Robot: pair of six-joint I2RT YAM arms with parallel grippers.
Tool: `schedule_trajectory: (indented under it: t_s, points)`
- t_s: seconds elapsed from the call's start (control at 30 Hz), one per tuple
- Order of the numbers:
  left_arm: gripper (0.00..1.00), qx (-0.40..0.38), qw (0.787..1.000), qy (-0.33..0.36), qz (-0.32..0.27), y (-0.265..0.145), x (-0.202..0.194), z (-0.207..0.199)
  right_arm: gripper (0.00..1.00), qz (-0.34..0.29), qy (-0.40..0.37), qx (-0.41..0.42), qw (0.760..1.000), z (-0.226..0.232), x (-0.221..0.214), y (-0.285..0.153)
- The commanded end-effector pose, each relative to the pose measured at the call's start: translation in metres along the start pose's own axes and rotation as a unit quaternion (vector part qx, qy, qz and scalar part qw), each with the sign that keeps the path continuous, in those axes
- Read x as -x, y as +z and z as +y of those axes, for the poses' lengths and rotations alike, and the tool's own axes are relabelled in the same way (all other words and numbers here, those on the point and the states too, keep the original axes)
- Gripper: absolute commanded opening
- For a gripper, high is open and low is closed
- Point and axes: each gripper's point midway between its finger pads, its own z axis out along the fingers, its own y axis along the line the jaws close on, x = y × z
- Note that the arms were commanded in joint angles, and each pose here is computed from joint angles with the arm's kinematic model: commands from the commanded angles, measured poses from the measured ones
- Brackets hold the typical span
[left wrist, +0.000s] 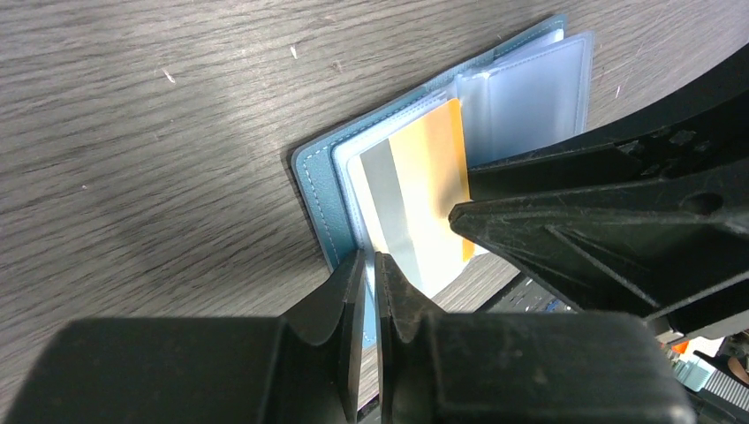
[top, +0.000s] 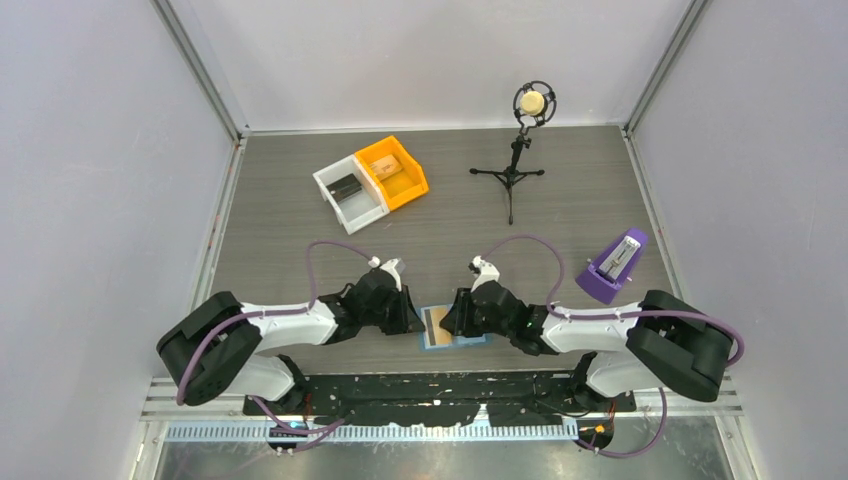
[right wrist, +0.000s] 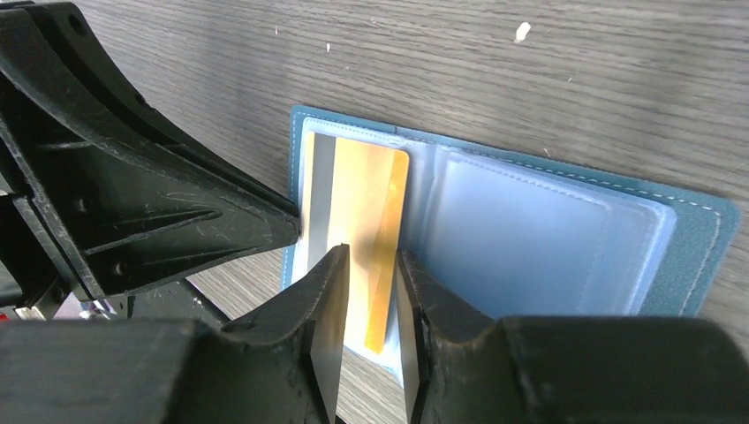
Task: Take the credit cards out of the card holder
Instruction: Remove the credit card from the card holder.
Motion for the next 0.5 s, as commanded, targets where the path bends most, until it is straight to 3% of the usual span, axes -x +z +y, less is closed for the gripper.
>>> schedule_trajectory:
  t_s: [0.0,0.2,0.47]
  points:
    - [0.11,0.022,1.0,0.002,0.006,0.003,-0.005,0.012,0.29,-0.022,0.015,0.066,0.997,0.018,0.014,-0.007]
    - [0.11,0.029,1.0,0.001,0.013,0.005,-0.007,0.015,0.06,-0.052,0.022,0.094,0.994,0.019,0.027,-0.02]
    - [0.11,0.039,0.999,0.0,0.019,0.009,-0.009,0.019,0.05,-0.066,0.036,0.098,0.992,0.011,0.033,-0.03]
